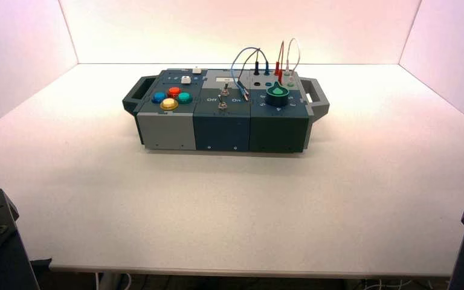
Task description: Push the red button with the right gripper.
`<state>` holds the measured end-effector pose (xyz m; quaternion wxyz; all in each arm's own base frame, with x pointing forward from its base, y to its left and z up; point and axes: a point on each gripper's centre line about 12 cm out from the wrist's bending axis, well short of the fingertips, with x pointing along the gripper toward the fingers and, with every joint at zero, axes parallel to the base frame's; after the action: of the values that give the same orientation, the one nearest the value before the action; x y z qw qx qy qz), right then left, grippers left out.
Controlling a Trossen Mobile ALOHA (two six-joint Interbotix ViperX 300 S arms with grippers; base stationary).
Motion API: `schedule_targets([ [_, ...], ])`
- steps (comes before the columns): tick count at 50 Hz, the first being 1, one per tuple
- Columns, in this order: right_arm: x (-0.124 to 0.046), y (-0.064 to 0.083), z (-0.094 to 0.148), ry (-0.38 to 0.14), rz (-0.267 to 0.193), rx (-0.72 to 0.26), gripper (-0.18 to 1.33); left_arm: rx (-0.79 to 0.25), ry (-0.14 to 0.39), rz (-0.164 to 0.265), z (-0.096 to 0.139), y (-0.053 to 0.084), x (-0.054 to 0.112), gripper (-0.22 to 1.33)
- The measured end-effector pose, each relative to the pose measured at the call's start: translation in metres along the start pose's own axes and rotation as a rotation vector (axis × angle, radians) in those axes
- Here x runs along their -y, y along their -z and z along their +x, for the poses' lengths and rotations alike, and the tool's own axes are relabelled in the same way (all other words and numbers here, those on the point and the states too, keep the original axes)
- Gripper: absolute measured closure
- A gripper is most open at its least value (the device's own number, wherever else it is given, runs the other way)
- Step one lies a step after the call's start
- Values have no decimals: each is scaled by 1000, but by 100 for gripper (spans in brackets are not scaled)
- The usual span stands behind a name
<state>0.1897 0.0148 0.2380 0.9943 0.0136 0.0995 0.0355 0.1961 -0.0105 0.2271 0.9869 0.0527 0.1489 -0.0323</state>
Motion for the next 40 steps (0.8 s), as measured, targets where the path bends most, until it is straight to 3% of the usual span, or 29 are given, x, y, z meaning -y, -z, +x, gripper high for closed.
schedule_targets([
  [22, -1, 3, 0, -7, 1, -43, 114, 16, 1, -2, -4, -3, 0, 101],
  [26, -7, 5, 0, -36, -6, -105, 118, 17, 1, -2, -4, -3, 0, 101],
  [29, -12, 4, 2, -64, -13, -151, 129, 15, 2, -2, -4, -2, 0, 101],
  [40, -29, -4, 9, -140, -42, -269, 129, 9, 3, -3, -3, -2, 0, 101],
])
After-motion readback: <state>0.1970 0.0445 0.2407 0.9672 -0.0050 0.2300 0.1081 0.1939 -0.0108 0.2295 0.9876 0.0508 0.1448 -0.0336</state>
